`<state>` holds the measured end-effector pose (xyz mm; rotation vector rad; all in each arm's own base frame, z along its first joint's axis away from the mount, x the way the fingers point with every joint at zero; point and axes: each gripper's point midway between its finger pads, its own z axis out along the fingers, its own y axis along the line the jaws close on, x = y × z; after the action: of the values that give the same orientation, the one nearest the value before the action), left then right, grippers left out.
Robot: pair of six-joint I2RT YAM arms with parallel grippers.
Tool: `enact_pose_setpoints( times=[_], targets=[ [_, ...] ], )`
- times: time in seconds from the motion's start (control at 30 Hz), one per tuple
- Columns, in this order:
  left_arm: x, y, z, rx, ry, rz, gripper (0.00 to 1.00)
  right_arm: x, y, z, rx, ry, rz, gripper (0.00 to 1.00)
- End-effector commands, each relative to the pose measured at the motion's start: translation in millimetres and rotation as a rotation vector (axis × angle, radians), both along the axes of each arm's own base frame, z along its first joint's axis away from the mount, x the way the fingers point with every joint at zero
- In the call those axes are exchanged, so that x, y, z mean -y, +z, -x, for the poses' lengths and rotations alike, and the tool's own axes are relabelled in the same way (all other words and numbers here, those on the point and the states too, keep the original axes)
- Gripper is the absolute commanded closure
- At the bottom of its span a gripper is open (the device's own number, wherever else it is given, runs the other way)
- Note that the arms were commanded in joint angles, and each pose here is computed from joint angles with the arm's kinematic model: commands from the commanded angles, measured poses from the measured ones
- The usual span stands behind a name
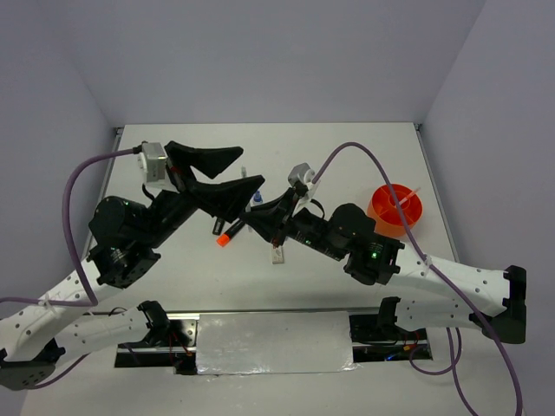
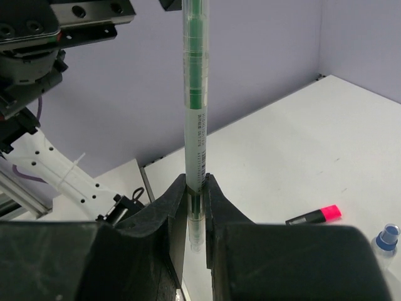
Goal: Sort the stationery into containers
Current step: Close the pen cap on the pen.
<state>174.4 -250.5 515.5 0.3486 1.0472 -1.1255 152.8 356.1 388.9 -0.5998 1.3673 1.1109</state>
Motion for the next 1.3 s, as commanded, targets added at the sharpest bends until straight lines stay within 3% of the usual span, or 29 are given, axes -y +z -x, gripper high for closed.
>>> enact_pose_setpoints(
  times=[0.0,0.17,0.2,0.4,0.53,0.73,0.83,0.9,1.27],
  targets=[
    [1.5,-7.0,-15.6,-0.042,0.071,-0.075,0.02,5.0,7.8,0.2,0.017,-0.007,-0.006,1.0],
    [4.4,-15.4,-26.0,-0.098,0.106,-0.154,0.17,8.7,5.8,3.0,0.021,-0.001,0.018,1.0],
    [4.9,-14.3,-25.6,-0.101,0.103,-0.154,0.25,8.9,5.2,3.5,0.023,0.001,0.023,1.0],
    [7.7,-20.3,-24.8,-0.11,0.088,-0.158,0.51,11.8,3.6,3.2,0.022,-0.005,0.024,1.0],
    [7.5,-20.3,-23.0,-0.11,0.081,-0.156,0.62,12.9,1.0,3.0,0.02,-0.008,0.03,1.0],
    [9.7,-23.9,-20.5,-0.109,0.06,-0.154,0.7,14.1,0.3,1.8,0.022,-0.016,0.038,1.0],
    [11.7,-23.9,-18.5,-0.109,0.045,-0.16,0.8,13.8,0.1,1.8,0.025,-0.017,0.042,1.0],
    [12.3,-23.9,-17.4,-0.11,0.038,-0.161,0.98,14.9,1.2,1.5,0.029,-0.02,0.04,1.0],
    [28.2,-53.0,-11.5,-0.166,-0.044,-0.245,1.0,19.5,43.5,-8.3,0.125,-0.066,0.06,1.0]
  ],
)
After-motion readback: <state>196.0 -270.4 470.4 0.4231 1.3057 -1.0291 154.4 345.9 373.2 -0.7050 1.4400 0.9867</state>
